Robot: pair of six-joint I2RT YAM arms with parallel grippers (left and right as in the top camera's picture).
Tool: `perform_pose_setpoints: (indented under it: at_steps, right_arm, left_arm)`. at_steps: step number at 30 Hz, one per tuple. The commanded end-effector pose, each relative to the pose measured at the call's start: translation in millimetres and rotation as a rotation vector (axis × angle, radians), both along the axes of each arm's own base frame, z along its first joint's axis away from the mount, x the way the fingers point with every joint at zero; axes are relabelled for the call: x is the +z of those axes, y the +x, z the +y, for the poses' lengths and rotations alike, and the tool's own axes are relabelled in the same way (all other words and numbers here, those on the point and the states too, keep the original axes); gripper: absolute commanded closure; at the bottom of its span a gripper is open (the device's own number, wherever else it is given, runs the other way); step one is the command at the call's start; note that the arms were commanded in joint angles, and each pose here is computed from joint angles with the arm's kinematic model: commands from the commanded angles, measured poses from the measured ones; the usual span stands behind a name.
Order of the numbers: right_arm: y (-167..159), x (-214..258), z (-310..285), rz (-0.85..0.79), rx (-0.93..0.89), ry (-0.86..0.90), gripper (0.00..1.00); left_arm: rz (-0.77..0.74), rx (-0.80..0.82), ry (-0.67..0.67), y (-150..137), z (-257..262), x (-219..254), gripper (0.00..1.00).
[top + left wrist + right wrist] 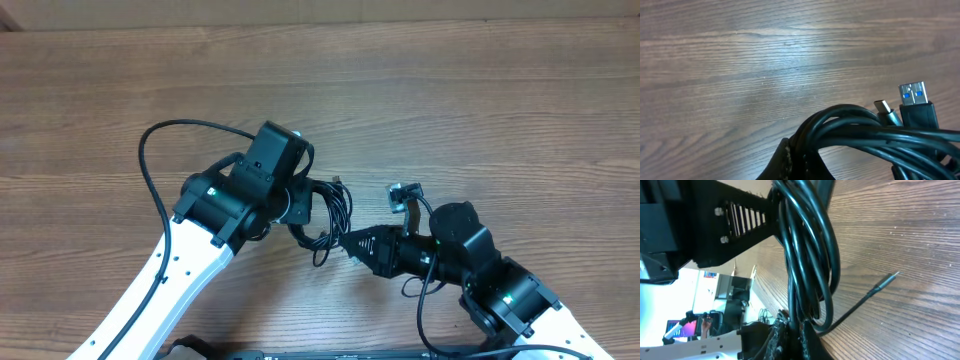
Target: Untangle cables
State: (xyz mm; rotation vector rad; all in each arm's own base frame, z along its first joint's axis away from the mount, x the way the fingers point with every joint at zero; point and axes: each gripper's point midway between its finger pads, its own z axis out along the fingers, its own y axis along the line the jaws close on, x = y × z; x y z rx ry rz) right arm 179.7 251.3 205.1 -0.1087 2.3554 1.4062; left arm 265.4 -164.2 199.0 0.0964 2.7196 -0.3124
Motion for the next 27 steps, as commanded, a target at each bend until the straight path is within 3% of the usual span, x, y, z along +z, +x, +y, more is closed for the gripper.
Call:
perform_pose_setpoints:
  at_steps: [1,11,17,27]
  right_arm:
    - [-9,0,5,0.055,0.038,0.018,0.94]
    - [-4,23,18,0.106,0.033,0.144,0.94]
    - [21,22,11,0.098,-0.122,0.14,0.94]
    - [66,-19,-5,0.091,-0.356,0.0,0.96]
  left_arm:
    - [-0.05,0.173,0.01,17,15,6,0.96]
    - [0.002,0.14,-0.071,8,-2,6,0.96]
    - [0.001,0.078,-0.083,1,-18,7,0.96]
    - [-0.013,-0.27,-0.106,-34,-68,11,0.96]
